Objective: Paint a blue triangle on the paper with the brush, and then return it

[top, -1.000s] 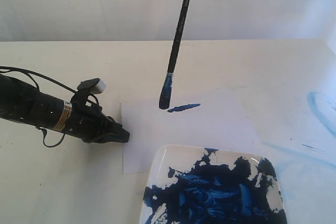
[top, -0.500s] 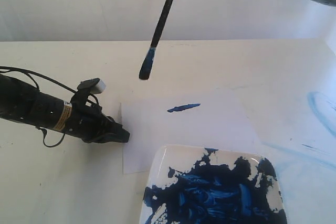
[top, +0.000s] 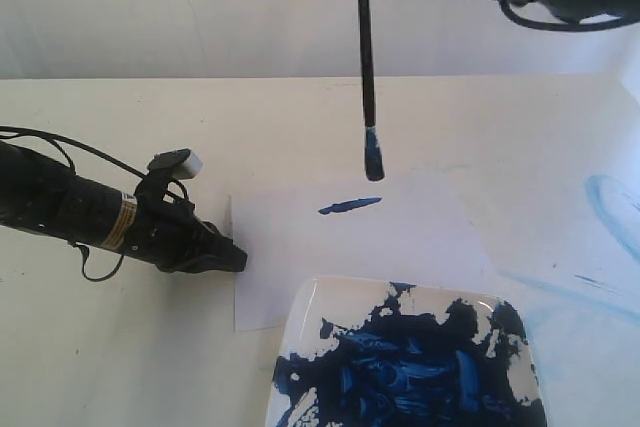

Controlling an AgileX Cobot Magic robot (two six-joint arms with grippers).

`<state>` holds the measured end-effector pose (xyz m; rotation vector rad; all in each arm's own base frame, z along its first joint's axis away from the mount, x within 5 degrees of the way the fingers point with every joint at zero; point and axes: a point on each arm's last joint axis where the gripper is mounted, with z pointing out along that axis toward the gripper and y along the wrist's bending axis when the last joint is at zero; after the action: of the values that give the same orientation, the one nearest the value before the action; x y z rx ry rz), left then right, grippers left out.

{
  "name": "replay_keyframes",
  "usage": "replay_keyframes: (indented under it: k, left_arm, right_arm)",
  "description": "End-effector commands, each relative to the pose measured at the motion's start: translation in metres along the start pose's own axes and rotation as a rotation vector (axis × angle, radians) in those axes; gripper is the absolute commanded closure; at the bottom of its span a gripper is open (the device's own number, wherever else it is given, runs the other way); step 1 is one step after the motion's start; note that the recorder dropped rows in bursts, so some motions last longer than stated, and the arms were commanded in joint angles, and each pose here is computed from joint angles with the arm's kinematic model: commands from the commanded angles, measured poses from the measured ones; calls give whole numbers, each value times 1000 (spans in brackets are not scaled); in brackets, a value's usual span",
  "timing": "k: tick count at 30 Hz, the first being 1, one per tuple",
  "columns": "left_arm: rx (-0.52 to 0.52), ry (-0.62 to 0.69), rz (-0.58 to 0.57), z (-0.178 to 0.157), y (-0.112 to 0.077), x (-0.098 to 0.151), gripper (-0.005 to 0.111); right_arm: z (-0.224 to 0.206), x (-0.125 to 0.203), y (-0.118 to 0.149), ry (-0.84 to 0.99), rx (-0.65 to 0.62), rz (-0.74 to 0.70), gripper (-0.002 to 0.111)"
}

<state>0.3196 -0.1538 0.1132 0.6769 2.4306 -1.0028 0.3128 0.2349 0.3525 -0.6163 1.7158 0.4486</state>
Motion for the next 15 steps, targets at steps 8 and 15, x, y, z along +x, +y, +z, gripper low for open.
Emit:
replay_keyframes:
  k: [8,15]
  left_arm:
    - [-36,13,18,1,3,2,107]
    - [-36,13,18,1,3,2,107]
  right_arm:
    - [-3,-2,10,-6,-57,99,108]
    - [-2,8,18,68,-235,112,108]
